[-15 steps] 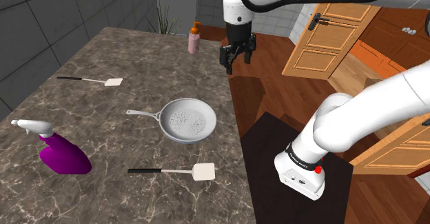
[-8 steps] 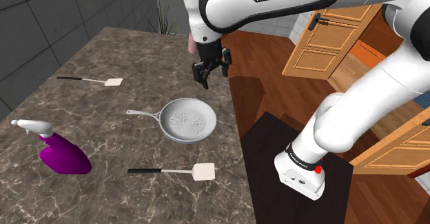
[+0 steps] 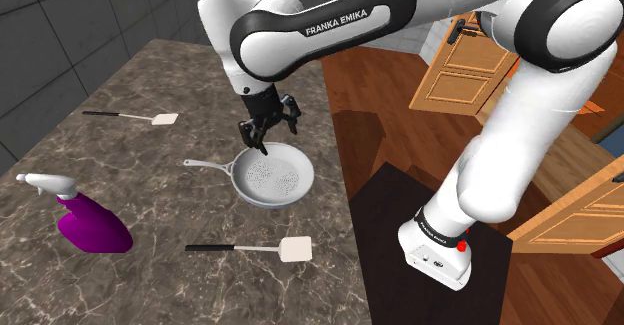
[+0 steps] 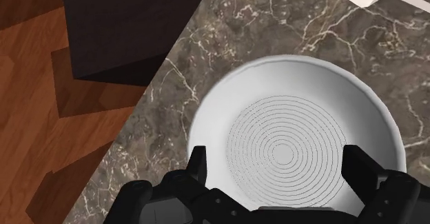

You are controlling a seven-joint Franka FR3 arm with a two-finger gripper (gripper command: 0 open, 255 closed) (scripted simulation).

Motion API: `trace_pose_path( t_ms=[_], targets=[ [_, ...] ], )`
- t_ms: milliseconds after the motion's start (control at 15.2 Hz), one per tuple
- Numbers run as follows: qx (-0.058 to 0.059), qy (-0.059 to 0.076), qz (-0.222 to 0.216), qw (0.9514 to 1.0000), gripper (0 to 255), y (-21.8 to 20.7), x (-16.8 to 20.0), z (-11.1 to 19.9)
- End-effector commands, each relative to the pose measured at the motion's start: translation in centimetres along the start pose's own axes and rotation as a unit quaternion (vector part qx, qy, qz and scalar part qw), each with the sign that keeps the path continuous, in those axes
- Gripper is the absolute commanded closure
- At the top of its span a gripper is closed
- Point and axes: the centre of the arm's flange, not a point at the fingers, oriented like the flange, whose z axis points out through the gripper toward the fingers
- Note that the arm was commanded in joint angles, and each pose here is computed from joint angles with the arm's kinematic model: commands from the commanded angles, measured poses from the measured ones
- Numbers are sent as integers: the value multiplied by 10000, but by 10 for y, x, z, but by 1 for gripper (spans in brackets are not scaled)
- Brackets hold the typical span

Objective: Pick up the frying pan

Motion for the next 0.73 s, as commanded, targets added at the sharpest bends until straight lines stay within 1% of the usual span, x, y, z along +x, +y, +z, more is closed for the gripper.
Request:
trace_pose_path(
  t_ms=[0, 594, 660],
  targets=[
    [-71, -71, 26, 9999, 0, -27, 14, 5],
    [-386, -358, 103, 9986, 0, -141, 64, 46],
    [-393, -364, 104, 9985, 0, -143, 65, 47]
  ],
)
